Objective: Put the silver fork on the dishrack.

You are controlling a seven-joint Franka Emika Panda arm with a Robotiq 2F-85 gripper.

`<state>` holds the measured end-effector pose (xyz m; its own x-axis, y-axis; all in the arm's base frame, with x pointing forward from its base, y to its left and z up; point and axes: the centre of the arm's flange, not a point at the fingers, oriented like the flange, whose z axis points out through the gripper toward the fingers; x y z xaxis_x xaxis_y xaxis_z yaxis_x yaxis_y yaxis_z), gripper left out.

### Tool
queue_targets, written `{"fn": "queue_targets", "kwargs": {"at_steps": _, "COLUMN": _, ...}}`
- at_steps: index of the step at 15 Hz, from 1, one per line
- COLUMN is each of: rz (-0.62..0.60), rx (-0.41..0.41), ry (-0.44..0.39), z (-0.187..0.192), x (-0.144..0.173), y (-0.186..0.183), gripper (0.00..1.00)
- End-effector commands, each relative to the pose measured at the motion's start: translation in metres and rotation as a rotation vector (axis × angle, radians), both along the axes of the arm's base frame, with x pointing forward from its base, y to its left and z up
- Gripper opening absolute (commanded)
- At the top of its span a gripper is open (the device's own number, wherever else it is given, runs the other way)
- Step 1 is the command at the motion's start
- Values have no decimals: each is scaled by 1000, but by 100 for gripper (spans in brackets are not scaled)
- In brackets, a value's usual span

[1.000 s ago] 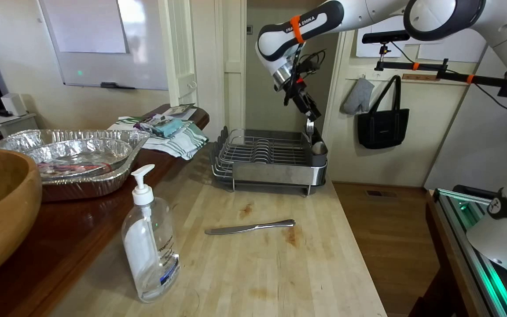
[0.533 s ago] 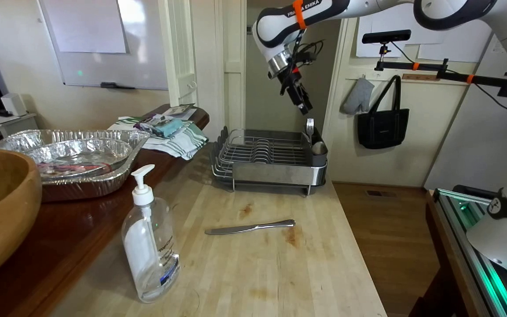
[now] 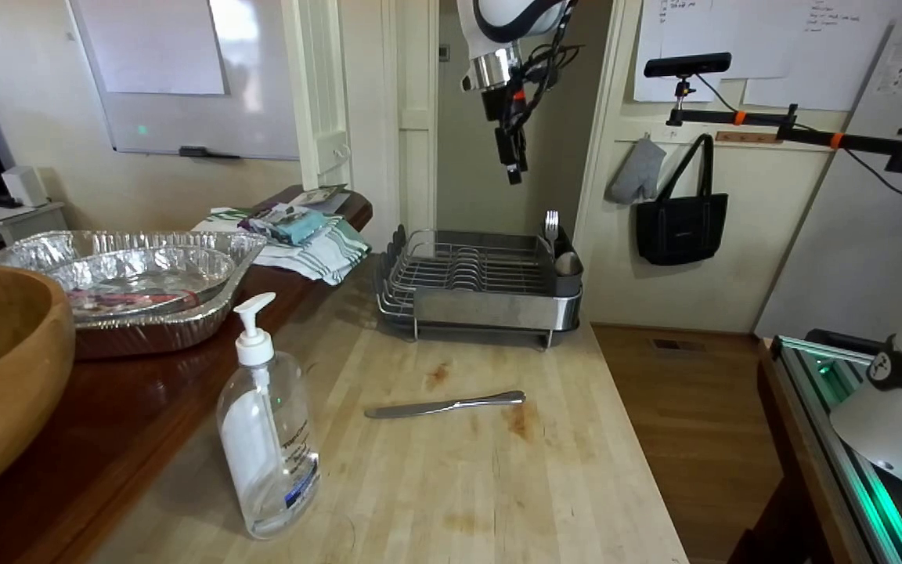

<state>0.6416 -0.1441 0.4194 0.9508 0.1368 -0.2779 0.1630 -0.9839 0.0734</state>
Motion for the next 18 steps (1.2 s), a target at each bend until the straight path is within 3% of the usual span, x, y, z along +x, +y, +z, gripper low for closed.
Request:
{"fn": "queue_targets", "kwargs": {"at_steps": 1, "rz": -10, "rx": 3, "ry": -118, "z": 1, "x": -66, "y": 31, "gripper": 100}}
{"fn": "queue_targets", "kwargs": {"at_steps": 9, "rz": -73, "rx": 8, "ry": -290, "z": 15, "x": -129, "y": 73, "gripper": 100}}
{"fn": "queue_targets", "kwargs": {"at_steps": 18, "rz": -235, "rx": 65, "ry": -567, "z": -4, "x": -209, "y": 100, "gripper": 100}}
